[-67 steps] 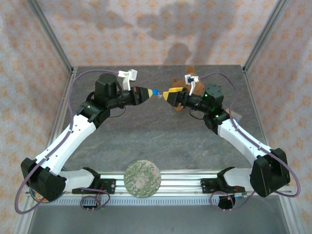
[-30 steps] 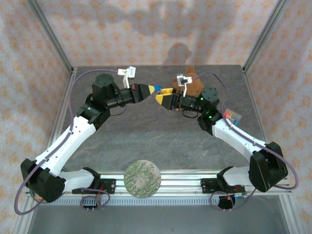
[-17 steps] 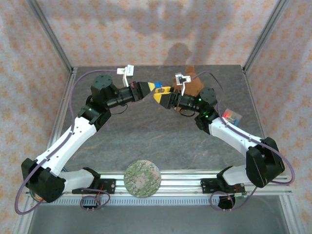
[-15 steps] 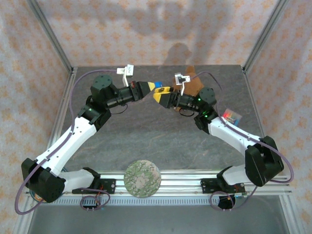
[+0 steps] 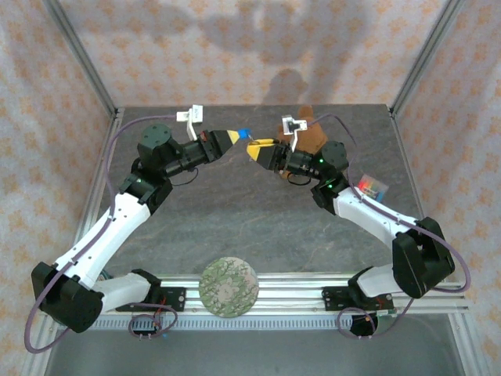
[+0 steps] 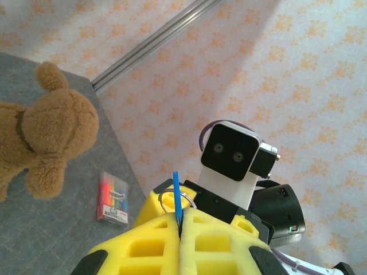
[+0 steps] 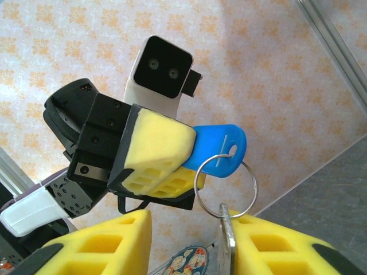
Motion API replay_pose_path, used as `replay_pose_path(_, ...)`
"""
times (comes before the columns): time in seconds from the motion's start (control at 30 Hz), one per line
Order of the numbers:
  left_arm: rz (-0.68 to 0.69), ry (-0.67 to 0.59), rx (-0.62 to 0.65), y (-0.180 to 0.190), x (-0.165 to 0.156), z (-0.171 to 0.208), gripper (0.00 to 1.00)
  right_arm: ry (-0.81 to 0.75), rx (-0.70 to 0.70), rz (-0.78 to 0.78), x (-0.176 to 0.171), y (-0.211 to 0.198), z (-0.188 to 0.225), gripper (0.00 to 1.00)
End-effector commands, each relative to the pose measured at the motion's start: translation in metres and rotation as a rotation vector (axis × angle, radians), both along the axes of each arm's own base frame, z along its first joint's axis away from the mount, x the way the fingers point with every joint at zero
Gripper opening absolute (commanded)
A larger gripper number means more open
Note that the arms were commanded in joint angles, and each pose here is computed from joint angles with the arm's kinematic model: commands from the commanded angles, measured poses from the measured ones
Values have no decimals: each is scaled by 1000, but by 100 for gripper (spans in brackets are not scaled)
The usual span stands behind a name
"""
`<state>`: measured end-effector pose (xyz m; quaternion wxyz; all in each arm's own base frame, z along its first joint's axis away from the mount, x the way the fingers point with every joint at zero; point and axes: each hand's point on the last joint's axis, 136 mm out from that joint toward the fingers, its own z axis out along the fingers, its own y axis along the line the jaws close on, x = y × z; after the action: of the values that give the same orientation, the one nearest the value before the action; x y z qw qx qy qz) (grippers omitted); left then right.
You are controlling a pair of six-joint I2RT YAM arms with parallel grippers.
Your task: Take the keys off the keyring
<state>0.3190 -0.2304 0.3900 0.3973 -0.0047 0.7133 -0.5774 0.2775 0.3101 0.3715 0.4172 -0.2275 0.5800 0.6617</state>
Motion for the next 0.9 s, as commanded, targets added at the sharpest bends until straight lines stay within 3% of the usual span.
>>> replay_pose_path(0.0, 24, -66, -33, 8, -5, 19, 0, -72, 62, 3, -9, -3, 27, 33)
replay_pose_path(0.37, 41, -77, -34, 13, -7, 21, 0, -40, 64, 9, -3, 0, 22, 34)
replay_pose_path(0.7, 16, -68, -48, 9, -6, 24, 0, 19, 37, -133, 20, -7, 5, 73)
replay_pose_path(0.87, 8, -67, -55, 8, -7, 26, 0, 10, 42, -171, 24, -12, 7, 79)
